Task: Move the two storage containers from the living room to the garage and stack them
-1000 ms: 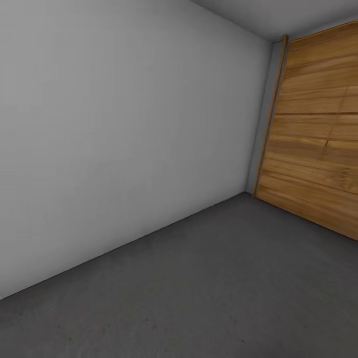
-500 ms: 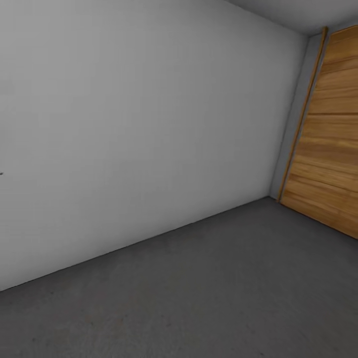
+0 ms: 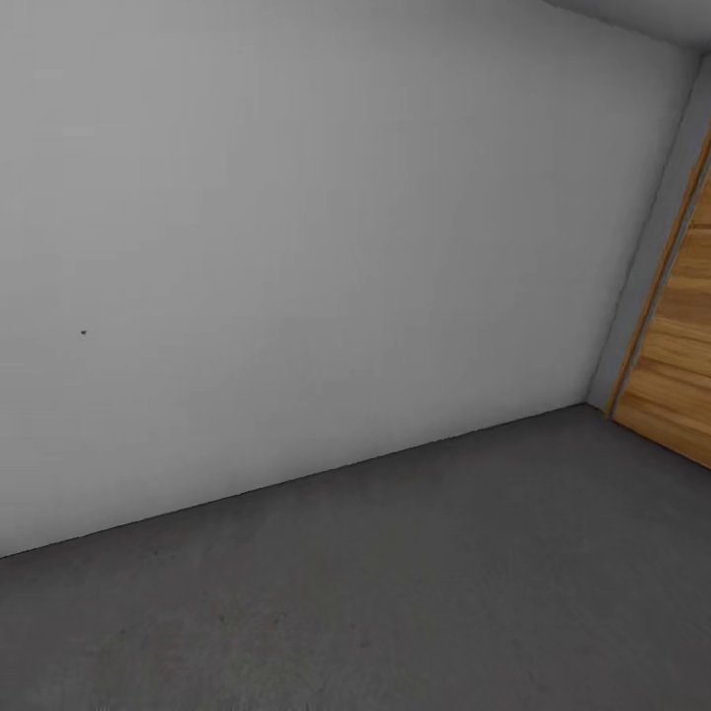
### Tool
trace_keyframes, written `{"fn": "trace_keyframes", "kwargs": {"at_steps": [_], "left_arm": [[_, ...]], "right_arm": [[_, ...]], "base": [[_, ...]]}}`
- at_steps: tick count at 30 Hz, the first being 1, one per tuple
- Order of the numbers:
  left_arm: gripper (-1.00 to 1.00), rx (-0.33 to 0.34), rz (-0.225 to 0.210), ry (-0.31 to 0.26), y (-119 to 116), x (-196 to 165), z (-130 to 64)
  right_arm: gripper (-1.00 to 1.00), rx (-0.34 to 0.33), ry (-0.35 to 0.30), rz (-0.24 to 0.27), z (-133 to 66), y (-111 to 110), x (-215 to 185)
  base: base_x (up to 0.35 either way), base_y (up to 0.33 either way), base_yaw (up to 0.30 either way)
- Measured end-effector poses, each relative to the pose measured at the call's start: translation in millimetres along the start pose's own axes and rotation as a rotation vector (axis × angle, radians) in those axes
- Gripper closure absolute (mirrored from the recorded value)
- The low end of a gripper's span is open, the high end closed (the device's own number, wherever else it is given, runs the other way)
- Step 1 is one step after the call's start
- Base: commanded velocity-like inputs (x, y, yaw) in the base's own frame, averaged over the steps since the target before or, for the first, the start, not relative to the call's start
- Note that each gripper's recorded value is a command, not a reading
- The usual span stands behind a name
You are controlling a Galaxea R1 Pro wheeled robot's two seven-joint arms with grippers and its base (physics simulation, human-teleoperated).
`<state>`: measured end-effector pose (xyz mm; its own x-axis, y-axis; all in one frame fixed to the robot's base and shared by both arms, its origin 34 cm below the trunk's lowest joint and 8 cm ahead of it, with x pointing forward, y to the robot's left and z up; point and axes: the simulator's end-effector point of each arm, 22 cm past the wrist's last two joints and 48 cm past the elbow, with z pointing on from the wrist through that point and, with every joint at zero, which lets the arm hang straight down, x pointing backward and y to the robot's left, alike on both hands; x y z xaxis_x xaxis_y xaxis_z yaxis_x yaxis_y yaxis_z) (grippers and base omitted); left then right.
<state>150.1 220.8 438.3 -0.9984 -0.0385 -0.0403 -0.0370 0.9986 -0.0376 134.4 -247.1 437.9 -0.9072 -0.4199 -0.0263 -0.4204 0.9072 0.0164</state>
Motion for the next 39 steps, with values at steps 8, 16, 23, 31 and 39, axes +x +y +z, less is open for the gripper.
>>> {"fn": "trace_keyframes", "kwargs": {"at_steps": [8, 16, 23, 31, 39], "left_arm": [[-1.0, 0.0, 0.0, 0.0, 0.0, 0.0, 0.0], [-1.0, 0.0, 0.0, 0.0, 0.0, 0.0, 0.0], [-1.0, 0.0, 0.0, 0.0, -0.1, 0.0, 0.0], [-1.0, 0.0, 0.0, 0.0, -0.1, 0.0, 0.0], [-1.0, 0.0, 0.001, 0.0, 0.0, 0.0, 0.0]], "right_arm": [[-1.0, -0.001, 0.001, 0.0, 0.0, 0.6, 0.0], [-1.0, -0.001, 0.001, 0.0, 0.0, 1.0, -0.2], [-1.0, -0.001, 0.001, 0.0, 0.0, 1.0, -0.2], [-1.0, -0.001, 0.001, 0.0, 0.0, 1.0, -0.2], [-1.0, -0.001, 0.001, 0.0, 0.0, 1.0, -0.2]], "base": [[0.0, 0.0, 0.279], [0.0, 0.0, 0.279], [0.0, 0.0, 0.279], [0.0, 0.0, 0.279], [0.0, 0.0, 0.279]]}}
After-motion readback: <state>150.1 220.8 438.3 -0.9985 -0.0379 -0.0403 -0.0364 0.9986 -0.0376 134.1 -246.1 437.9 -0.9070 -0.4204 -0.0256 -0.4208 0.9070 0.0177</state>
